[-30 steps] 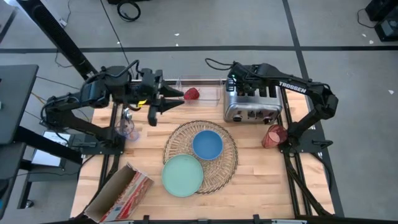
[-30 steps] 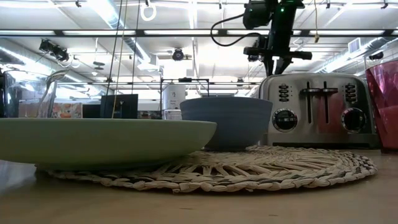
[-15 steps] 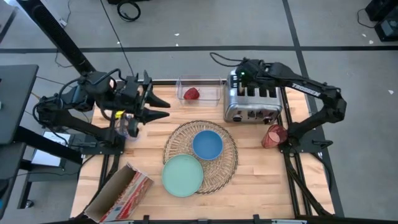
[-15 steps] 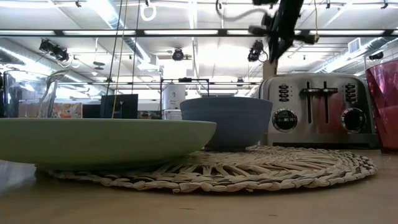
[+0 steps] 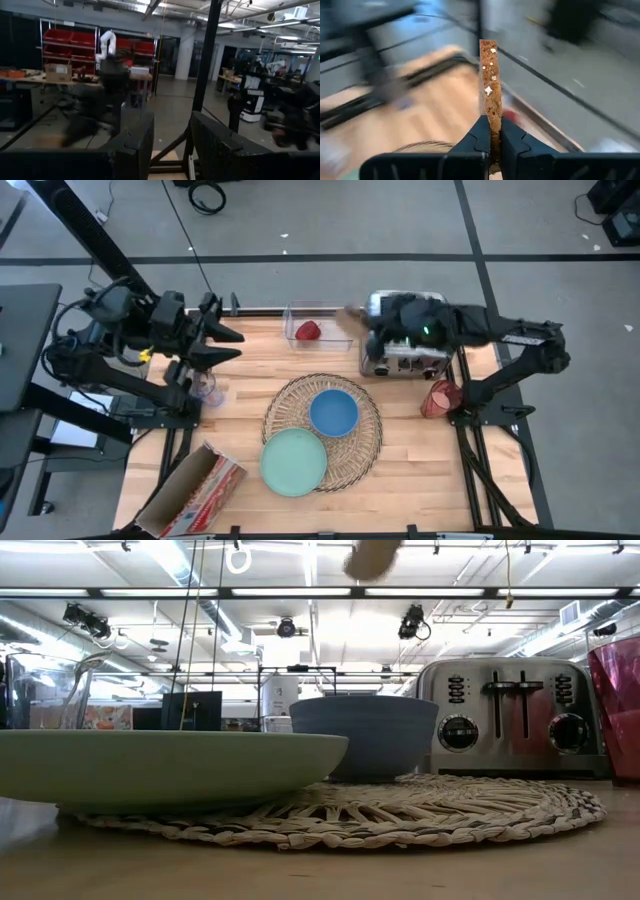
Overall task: Arrange a breakfast setting
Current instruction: Put the toasted bread on the light green plate
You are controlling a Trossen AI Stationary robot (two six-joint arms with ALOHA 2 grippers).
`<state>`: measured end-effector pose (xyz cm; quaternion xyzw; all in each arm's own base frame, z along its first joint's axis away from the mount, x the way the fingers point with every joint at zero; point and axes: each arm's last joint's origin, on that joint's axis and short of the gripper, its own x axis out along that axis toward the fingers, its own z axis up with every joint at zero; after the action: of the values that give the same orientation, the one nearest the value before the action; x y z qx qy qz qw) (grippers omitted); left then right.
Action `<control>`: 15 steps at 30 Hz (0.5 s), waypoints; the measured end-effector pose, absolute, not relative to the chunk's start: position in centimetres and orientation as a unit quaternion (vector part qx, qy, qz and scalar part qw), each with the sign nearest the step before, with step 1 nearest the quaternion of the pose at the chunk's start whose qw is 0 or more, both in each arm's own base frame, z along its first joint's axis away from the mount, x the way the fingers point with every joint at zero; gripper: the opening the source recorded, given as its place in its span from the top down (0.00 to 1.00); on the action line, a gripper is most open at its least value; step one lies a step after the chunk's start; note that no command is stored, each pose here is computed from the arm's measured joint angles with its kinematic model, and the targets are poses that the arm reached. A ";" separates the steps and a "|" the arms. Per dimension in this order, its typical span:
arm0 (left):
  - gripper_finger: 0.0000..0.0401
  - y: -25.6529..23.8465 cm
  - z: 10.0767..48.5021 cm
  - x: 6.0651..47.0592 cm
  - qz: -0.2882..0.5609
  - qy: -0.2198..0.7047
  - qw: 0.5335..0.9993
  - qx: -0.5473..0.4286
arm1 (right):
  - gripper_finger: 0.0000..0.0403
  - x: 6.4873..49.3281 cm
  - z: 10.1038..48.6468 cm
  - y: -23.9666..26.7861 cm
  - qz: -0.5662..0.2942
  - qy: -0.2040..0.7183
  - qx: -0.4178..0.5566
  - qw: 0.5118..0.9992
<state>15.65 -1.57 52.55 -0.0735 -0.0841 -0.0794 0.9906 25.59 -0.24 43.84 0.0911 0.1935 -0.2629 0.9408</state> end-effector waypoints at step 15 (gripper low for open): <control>0.66 -1.5 51.9 13.8 -0.092 -0.038 0.988 -0.118 | 0.95 34.9 34.0 19.3 0.067 0.200 -0.179 0.961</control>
<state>13.77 -1.48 51.92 -0.1183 -0.0379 -0.0923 0.9880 34.87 19.26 34.03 -0.1790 0.1997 0.0672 0.9610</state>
